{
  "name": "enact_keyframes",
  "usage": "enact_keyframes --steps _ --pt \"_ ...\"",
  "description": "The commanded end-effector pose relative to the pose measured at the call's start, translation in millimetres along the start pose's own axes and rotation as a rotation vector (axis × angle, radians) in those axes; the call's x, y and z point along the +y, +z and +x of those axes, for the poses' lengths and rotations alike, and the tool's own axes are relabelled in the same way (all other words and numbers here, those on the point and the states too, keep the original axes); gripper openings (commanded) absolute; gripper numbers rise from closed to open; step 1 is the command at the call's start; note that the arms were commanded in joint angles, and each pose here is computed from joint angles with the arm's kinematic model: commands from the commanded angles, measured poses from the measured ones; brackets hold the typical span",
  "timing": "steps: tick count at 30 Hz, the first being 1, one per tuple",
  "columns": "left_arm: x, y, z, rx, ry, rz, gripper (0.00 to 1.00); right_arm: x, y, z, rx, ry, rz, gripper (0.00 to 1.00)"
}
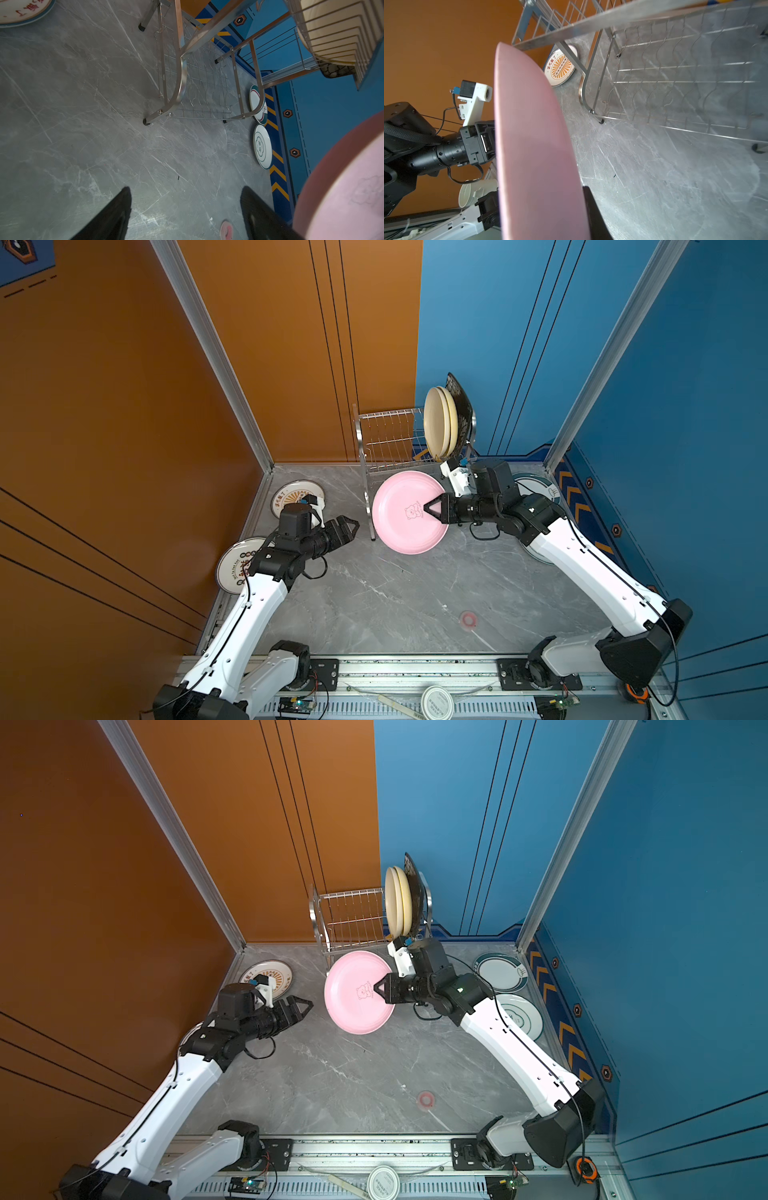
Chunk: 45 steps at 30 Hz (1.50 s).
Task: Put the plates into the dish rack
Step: 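Carry the pink plate to the rack with the right gripper while the left draws back, then lower the pink plate into the slot beside the cream plate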
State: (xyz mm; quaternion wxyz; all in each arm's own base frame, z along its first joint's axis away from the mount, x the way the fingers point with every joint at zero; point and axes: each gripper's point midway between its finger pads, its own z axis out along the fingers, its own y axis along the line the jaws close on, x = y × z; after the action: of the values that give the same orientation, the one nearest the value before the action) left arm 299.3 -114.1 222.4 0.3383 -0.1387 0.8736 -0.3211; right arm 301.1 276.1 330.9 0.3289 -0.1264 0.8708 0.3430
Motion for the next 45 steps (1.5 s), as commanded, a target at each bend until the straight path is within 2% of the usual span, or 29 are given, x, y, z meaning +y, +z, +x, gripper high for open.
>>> enact_keyframes --steps 1,5,14,21,33,45 --pt "10 2 10 0.026 0.001 -0.023 0.89 -8 -28 -22 -0.097 -0.089 0.181 0.00" --pt "14 3 16 0.037 0.000 -0.027 0.94 6 -45 -48 -0.190 -0.165 0.280 0.00" --pt "17 9 32 0.078 0.018 -0.032 1.00 26 -85 -123 -0.442 -0.286 0.493 0.00" --pt "23 11 46 0.100 0.024 -0.039 0.98 44 -90 -163 -0.577 -0.378 0.630 0.00" --pt "27 11 56 0.121 0.026 -0.034 0.98 49 -66 -202 -0.718 -0.451 0.816 0.00" --pt "29 11 59 0.131 0.024 -0.033 0.98 23 -25 -229 -0.715 -0.502 0.940 0.00"
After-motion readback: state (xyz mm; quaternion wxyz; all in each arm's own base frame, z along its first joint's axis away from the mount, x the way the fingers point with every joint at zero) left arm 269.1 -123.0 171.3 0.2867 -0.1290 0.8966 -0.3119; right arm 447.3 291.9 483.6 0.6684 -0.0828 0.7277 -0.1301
